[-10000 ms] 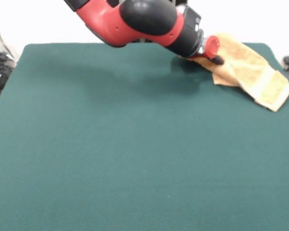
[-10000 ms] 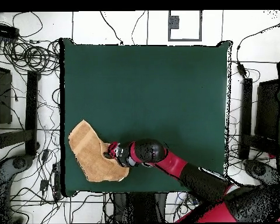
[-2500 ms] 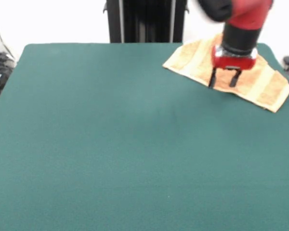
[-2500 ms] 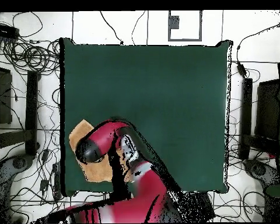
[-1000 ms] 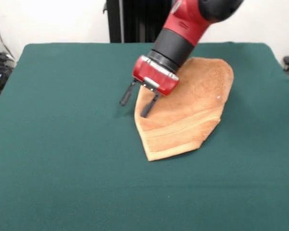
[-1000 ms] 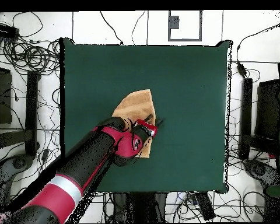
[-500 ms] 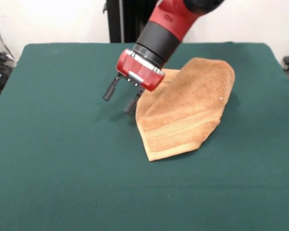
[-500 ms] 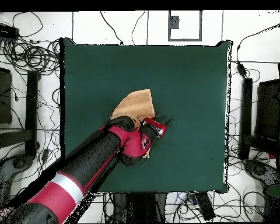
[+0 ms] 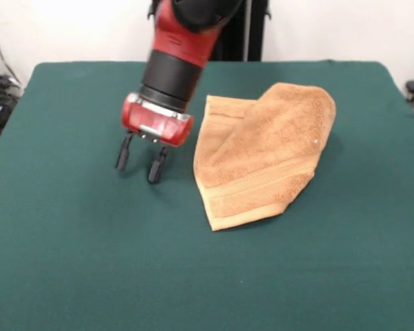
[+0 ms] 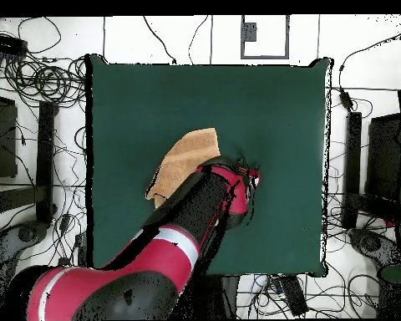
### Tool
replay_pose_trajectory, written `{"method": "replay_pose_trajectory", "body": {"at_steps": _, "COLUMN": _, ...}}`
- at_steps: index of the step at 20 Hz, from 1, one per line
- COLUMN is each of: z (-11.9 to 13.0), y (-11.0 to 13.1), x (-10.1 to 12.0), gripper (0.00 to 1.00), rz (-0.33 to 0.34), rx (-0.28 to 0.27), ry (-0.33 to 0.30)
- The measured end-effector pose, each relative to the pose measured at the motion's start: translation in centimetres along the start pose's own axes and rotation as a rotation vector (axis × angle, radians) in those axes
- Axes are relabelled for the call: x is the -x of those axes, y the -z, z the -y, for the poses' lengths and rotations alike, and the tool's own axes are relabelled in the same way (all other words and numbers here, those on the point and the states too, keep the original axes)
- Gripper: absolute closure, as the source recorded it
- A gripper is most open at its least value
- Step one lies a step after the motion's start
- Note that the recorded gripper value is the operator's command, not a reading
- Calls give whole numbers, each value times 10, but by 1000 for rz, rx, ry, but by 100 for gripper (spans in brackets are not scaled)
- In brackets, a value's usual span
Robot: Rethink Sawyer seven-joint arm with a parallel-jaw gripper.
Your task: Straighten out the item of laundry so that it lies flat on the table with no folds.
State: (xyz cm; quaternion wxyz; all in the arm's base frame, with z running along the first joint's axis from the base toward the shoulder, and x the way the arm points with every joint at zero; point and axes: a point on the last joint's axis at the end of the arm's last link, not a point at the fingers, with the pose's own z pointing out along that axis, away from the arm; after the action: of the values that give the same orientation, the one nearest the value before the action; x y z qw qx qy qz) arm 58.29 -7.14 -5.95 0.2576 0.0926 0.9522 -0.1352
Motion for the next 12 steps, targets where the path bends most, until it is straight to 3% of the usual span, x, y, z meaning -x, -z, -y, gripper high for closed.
{"method": "replay_pose_trajectory", "body": {"at_steps": 2, "z": 3, "y": -2, "x": 8, "gripper": 0, "rz": -47, "rx": 110, "ry": 103}}
{"method": "replay_pose_trajectory", "body": {"at_steps": 3, "z": 3, "y": -2, "x": 11, "gripper": 0, "rz": -72, "rx": 152, "ry": 125}}
{"method": "replay_pose_trajectory", "body": {"at_steps": 4, "z": 1, "y": -2, "x": 19, "gripper": 0, "rz": -145, "rx": 253, "ry": 138}}
{"method": "replay_pose_trajectory", "body": {"at_steps": 8, "z": -7, "y": -1, "x": 28, "gripper": 0, "rz": -233, "rx": 341, "ry": 66}}
{"method": "replay_pose_trajectory", "body": {"at_steps": 12, "z": -7, "y": -4, "x": 37, "gripper": 0, "rz": -295, "rx": 366, "ry": -55}}
